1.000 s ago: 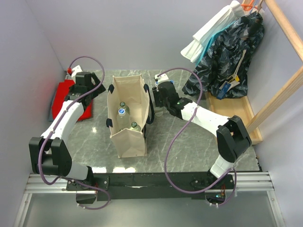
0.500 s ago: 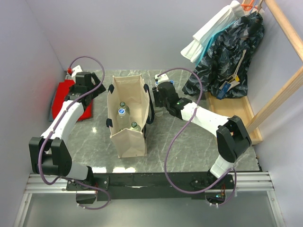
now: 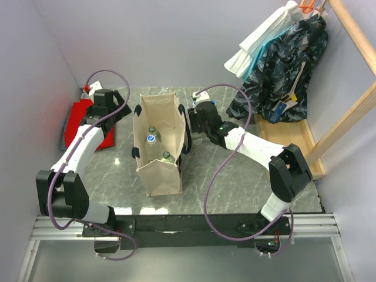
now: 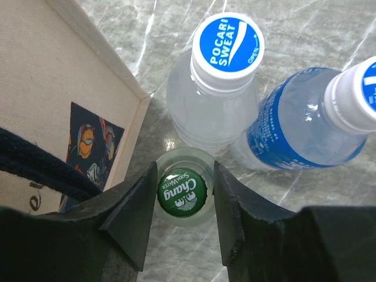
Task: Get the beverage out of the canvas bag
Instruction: Place the drink at the center of the board.
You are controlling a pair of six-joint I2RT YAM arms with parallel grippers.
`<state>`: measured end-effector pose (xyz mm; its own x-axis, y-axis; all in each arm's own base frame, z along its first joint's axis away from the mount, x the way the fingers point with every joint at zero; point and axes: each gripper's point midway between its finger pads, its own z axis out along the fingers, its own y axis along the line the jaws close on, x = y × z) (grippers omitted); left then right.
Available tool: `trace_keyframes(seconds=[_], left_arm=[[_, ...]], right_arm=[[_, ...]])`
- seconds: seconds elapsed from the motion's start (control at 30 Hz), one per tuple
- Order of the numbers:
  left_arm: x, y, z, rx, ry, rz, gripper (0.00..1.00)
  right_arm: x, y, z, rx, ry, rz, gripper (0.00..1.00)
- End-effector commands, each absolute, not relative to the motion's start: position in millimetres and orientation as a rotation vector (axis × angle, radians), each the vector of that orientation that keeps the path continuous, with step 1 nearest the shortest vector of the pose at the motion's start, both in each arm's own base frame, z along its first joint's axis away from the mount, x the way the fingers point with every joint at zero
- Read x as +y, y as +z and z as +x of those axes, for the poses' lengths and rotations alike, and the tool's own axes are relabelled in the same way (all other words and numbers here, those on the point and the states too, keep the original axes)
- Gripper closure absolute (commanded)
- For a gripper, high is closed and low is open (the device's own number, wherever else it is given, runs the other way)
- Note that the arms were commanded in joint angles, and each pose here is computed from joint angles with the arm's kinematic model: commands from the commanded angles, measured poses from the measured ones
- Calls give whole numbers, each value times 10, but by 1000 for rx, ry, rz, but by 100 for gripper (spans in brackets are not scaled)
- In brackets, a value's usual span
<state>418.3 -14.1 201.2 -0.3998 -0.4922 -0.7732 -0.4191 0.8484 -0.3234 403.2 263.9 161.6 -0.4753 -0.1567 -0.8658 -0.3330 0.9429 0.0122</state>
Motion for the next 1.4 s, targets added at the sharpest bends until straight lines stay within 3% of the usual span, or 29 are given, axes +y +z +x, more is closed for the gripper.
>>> trace_keyframes(seconds=[0.0, 0.27, 0.37, 0.53, 1.37], left_arm=[[-153, 2168, 4239, 1999, -123, -657, 4], [-162, 2170, 4233, 1998, -127, -656, 4], [-161, 2177, 4240, 1997, -130, -656, 4], [-167, 2165, 4247, 2001, -132, -654, 4], [-107, 2294, 4234, 1970, -103, -660, 4]], right_arm=[[2662, 2071, 4092, 1963, 254, -285, 49], [2647, 2075, 4092, 1965, 242, -282, 46], [2628, 2099, 4080, 1962, 236, -275, 39], [2597, 2239, 4056, 1933, 238, -270, 39], [2545, 3448, 3646, 1761, 286, -333, 34]])
